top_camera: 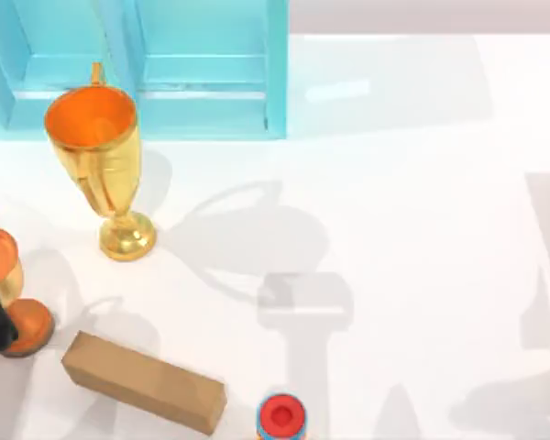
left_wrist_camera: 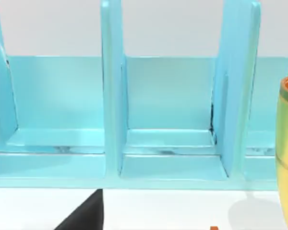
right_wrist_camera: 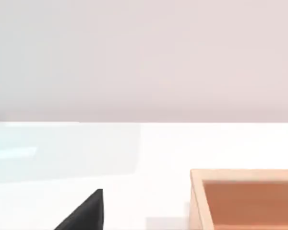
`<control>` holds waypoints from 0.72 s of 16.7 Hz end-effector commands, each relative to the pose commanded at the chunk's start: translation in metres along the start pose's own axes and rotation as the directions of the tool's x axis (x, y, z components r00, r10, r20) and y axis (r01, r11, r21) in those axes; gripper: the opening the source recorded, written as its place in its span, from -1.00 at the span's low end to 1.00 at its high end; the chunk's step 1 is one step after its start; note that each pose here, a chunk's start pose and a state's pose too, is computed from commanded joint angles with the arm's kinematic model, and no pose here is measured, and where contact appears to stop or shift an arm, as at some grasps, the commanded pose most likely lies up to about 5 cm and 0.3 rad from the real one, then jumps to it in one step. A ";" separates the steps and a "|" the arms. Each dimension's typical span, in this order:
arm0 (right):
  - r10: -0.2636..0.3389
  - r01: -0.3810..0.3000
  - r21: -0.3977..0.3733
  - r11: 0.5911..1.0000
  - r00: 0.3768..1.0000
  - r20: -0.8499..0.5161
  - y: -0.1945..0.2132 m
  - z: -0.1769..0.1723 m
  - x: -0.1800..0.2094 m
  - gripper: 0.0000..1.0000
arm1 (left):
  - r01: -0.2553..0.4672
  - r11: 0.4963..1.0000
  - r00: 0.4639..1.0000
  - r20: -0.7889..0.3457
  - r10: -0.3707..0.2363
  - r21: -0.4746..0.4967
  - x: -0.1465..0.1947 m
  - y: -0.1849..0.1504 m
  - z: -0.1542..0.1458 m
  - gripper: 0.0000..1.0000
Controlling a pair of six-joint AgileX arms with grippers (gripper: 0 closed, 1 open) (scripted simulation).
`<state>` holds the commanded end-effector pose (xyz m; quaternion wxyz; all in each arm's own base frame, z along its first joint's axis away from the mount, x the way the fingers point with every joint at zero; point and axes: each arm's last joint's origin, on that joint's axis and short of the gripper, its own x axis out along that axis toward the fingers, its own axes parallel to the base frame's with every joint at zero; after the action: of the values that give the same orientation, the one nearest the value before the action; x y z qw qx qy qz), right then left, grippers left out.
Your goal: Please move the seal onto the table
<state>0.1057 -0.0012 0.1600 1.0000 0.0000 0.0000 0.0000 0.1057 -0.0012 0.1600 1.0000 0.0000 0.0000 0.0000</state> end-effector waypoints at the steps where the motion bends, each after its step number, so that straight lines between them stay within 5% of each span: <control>1: 0.000 0.000 0.000 1.000 1.000 0.000 0.000 0.000 0.000 1.00 | 0.000 1.000 1.000 0.000 0.000 0.000 0.000 0.000 0.000 1.00; 8: -0.077 0.062 -0.077 0.995 0.975 -0.210 -0.009 0.033 0.005 1.00 | 0.000 1.000 1.000 0.000 0.000 0.000 0.000 0.000 0.000 1.00; 12: -0.156 0.089 -0.155 0.984 0.854 -0.496 -0.024 0.069 0.028 1.00 | 0.000 1.000 1.000 0.000 0.000 0.000 0.000 0.000 0.000 1.00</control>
<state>0.1341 -0.0250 0.2286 0.9608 -0.0635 0.2623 -0.0637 0.1057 -0.0012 0.1600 1.0000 0.0000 0.0000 0.0000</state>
